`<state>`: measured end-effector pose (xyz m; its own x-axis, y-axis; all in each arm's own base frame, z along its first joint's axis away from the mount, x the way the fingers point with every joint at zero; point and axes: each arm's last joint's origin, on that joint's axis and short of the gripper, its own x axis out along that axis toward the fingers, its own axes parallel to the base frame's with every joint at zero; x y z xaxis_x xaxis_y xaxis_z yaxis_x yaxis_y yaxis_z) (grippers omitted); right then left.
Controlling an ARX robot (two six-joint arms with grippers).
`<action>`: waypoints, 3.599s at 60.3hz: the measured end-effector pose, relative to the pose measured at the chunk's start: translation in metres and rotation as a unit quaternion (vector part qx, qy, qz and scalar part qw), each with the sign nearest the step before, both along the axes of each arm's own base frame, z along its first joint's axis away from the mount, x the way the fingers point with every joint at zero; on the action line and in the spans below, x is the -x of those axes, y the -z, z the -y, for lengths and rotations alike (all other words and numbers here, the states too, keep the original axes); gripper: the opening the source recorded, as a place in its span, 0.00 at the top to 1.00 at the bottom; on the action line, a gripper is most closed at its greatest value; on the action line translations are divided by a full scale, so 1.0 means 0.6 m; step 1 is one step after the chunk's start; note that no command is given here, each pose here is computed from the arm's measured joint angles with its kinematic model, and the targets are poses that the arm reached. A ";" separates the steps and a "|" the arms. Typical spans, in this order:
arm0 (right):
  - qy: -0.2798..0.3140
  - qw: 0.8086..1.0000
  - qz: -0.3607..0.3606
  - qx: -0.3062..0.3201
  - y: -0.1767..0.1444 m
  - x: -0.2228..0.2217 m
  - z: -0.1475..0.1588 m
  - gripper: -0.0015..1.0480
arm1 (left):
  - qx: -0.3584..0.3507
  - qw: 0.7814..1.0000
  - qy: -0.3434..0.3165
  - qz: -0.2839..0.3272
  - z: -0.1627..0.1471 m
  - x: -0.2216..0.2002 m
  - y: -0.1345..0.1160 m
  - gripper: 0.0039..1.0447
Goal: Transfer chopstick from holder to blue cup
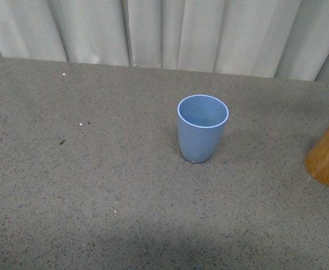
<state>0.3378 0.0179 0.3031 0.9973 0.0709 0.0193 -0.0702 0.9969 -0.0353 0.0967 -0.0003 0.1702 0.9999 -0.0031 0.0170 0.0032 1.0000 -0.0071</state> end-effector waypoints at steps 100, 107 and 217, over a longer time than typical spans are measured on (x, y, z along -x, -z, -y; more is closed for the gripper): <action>-0.097 0.987 -0.064 -0.113 0.154 -0.069 -0.221 0.88 | 0.000 1.000 0.000 0.000 0.000 0.000 0.000 0.06; -0.089 0.987 -0.079 -0.111 0.181 -0.083 -0.223 0.88 | 0.000 1.000 0.000 0.000 0.000 0.000 0.000 0.06; 0.033 0.999 -0.009 -0.018 0.229 0.400 0.029 0.70 | 0.000 1.000 0.000 0.000 0.000 0.000 0.000 0.06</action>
<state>0.0976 0.0003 0.1654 1.0000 0.0042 0.0029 -0.0042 1.0000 0.0013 0.0966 -0.0003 0.1702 0.9998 -0.0027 0.0174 0.0028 1.0000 -0.0067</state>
